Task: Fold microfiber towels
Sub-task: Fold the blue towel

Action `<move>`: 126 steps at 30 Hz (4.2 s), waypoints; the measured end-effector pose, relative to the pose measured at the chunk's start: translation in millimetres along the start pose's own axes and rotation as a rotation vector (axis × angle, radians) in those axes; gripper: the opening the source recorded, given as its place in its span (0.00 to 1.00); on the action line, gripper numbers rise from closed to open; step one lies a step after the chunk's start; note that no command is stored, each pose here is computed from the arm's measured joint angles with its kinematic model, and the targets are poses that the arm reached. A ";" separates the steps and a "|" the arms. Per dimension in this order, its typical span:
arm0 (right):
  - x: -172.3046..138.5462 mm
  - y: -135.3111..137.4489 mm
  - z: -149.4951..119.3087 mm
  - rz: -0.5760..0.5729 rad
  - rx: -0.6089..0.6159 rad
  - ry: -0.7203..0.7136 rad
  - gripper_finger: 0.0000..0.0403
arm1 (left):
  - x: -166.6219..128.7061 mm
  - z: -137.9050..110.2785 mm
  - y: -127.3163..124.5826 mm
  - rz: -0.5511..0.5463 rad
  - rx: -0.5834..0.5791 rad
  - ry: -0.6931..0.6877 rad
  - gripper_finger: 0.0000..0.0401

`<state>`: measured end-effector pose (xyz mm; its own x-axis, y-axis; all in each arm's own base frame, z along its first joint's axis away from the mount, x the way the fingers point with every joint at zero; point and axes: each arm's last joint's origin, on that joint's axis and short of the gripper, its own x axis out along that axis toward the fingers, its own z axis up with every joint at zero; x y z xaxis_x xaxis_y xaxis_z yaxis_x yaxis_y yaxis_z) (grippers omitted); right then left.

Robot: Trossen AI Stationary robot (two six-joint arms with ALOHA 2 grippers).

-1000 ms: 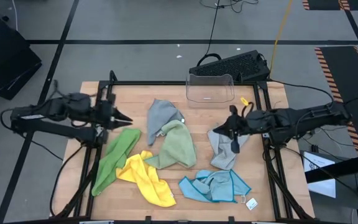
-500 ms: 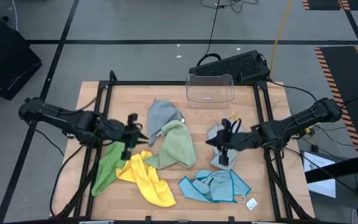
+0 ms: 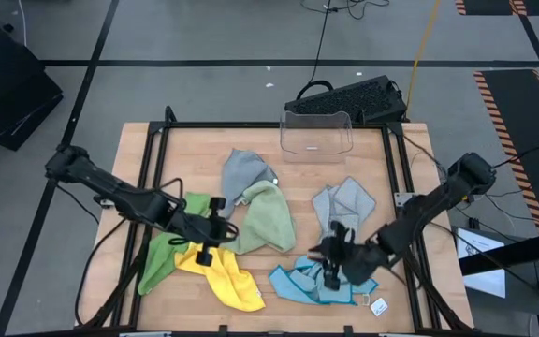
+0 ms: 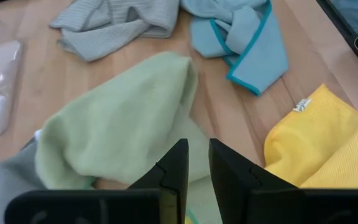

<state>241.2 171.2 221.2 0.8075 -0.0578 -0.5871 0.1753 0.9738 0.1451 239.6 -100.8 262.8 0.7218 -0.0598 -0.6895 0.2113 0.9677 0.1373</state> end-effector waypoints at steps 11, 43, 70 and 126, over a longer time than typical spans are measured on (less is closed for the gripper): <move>31.1 47.6 -48.5 0.036 0.027 -0.099 0.33 | 18.4 5.5 -16.1 -0.031 0.063 -0.047 0.17; -34.0 109.0 -73.2 0.101 -0.035 0.281 0.33 | 40.9 16.3 -64.7 -0.092 -0.133 -0.219 0.17; -21.9 107.5 -137.3 -0.088 -0.319 0.326 0.46 | 34.6 31.5 -69.7 0.039 -0.137 -0.411 0.17; -30.1 54.5 -55.5 -0.198 -0.333 -0.297 0.00 | 147.3 97.8 -79.5 0.173 0.002 -0.605 0.64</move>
<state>195.1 238.3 202.5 0.9110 -0.2619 -0.3185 0.1908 0.9525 -0.2375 393.6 -210.5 219.8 0.9906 -0.0307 -0.1330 0.0588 0.9753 0.2131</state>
